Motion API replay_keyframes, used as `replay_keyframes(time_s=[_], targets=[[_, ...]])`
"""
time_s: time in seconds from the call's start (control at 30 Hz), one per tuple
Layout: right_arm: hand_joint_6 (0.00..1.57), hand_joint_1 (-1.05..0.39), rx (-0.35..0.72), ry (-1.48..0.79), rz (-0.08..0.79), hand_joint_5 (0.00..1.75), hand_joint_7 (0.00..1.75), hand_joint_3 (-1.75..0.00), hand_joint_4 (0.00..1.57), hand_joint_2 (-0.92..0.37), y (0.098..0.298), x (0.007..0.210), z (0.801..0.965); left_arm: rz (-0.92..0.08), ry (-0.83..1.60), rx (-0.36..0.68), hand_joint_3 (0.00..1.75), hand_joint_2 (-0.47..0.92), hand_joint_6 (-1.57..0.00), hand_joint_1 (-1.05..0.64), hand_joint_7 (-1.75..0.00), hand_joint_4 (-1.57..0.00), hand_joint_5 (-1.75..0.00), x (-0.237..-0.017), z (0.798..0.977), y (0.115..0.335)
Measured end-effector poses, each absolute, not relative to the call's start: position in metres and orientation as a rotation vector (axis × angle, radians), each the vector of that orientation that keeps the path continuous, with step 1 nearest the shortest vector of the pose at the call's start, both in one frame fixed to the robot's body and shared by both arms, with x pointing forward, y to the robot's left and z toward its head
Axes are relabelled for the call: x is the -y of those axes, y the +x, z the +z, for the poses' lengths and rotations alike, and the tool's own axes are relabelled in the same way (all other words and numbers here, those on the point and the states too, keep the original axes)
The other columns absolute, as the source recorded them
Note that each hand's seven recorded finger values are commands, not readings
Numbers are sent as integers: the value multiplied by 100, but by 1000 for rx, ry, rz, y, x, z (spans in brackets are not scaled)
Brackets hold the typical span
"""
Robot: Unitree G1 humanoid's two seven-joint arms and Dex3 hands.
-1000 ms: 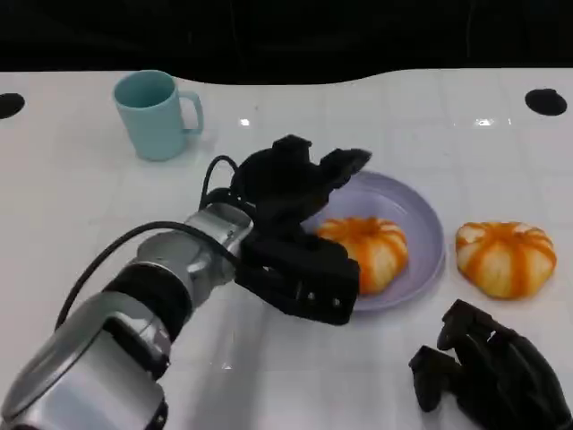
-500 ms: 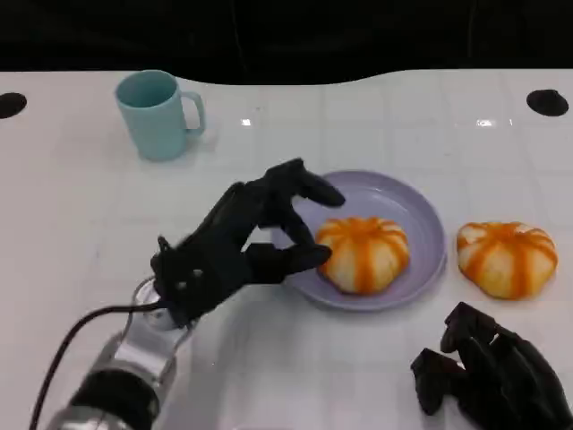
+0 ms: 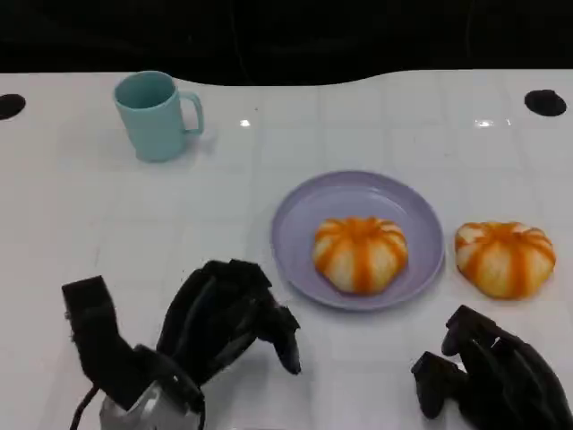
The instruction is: Grasp the bread from the table and place it into the plate.
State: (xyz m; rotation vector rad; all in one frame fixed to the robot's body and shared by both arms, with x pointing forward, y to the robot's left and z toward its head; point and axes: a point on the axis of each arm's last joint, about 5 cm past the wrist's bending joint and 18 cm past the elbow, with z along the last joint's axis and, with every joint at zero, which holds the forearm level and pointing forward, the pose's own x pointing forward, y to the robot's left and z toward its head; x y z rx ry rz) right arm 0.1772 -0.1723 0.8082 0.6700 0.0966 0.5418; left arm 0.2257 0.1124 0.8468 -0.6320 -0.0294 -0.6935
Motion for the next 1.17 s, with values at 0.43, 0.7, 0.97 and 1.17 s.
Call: replay_keyframes(time_s=[0.43, 0.7, 0.97, 1.17], targets=[[71, -59, -98, 667, 537, 174, 141, -21, 77, -92, 178, 172, 809, -705, -758, -43, 0, 72, -157, -105, -48, -157, -80, -117, 833, 206], [70, -59, -101, 669, 536, 174, 142, -23, 76, -92, 177, 172, 808, -713, -770, -34, 0, 72, -157, -105, -48, -157, -79, -121, 833, 206], [70, -58, -98, 667, 536, 174, 141, -21, 76, -92, 180, 172, 808, -701, -769, -44, 0, 71, -157, -105, -46, -157, -78, -122, 831, 207], [70, -57, -99, 669, 536, 172, 140, -20, 77, -92, 181, 171, 807, -716, -778, -46, 1, 71, -157, -105, -42, -157, -76, -121, 829, 208]])
